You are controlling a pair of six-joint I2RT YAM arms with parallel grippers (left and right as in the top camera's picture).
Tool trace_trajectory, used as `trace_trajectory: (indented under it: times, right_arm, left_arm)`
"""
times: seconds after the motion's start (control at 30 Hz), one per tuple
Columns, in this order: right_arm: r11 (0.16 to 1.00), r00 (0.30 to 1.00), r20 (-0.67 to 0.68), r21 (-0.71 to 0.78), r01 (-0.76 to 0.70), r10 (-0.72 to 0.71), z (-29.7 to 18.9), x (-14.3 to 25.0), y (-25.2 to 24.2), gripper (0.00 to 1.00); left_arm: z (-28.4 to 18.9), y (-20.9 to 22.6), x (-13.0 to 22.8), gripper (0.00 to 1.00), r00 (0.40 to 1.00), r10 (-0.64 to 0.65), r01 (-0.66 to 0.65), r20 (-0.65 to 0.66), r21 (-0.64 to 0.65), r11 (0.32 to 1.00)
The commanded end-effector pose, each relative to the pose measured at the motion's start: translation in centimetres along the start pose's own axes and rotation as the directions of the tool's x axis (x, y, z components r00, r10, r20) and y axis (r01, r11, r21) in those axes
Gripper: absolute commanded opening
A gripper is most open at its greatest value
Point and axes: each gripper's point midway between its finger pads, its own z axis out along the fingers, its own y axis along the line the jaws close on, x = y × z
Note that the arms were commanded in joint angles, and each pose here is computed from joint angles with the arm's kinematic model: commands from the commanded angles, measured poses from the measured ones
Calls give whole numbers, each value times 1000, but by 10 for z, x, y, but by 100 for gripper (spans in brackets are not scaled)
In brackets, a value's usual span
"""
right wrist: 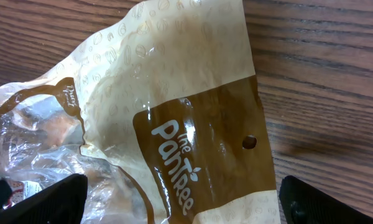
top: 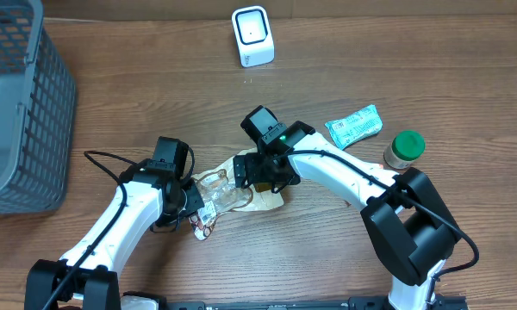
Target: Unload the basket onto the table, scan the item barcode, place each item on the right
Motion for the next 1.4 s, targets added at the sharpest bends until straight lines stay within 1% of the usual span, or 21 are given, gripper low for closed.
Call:
trace_trajectory:
  times: [0.0,0.07,0.1,0.17,0.27,0.37,0.5,0.8,0.9,1.1,1.17,1.37]
  right_arm:
    - [1000,1000,5,-10,8,-8,-3,1,3,100]
    - [1000,1000,7,-12,8,-8,-3,1,4,100]
    - [1000,1000,10,-14,9,-9,-3,0,4,100]
    - [1000,1000,11,-14,9,-9,-3,0,4,100]
    - [1000,1000,11,-14,9,-9,-3,0,4,100]
    - [1000,1000,11,-14,9,-9,-3,0,4,100]
    - [1000,1000,11,-14,9,-9,-3,0,4,100]
    - [1000,1000,9,-14,8,-8,-3,0,4,100]
    - [1000,1000,6,-12,4,-4,-3,1,4,100]
    - [999,999,-20,-34,-29,29,6,10,2,100]
    - [997,999,-32,-73,-27,25,13,15,5,100]
    - [962,994,-113,-270,-37,7,22,35,31,99]
  left_arm:
    - [-13,-7,-9,35,1000,-1,1,15,8,1000]
    - [-19,-10,-12,43,1000,2,-2,19,11,1000]
    - [-22,-12,-14,45,1000,3,-3,24,14,1000]
    - [-22,-11,-15,45,1000,3,-3,29,9,1000]
    - [-19,-5,-20,50,998,4,-2,61,-23,1000]
    - [-16,-10,-24,53,997,19,-19,76,-1,1000]
    - [-8,-24,-22,52,999,33,-35,42,57,998]
    - [27,-17,-12,52,998,40,-41,-57,-19,999]
    - [37,-14,-9,49,996,37,-40,-86,-38,998]
    - [51,-9,-3,47,991,30,-39,-129,-67,997]
    - [52,-10,-3,47,991,30,-38,-133,-64,997]
    - [52,-10,-3,48,991,30,-38,-134,-62,997]
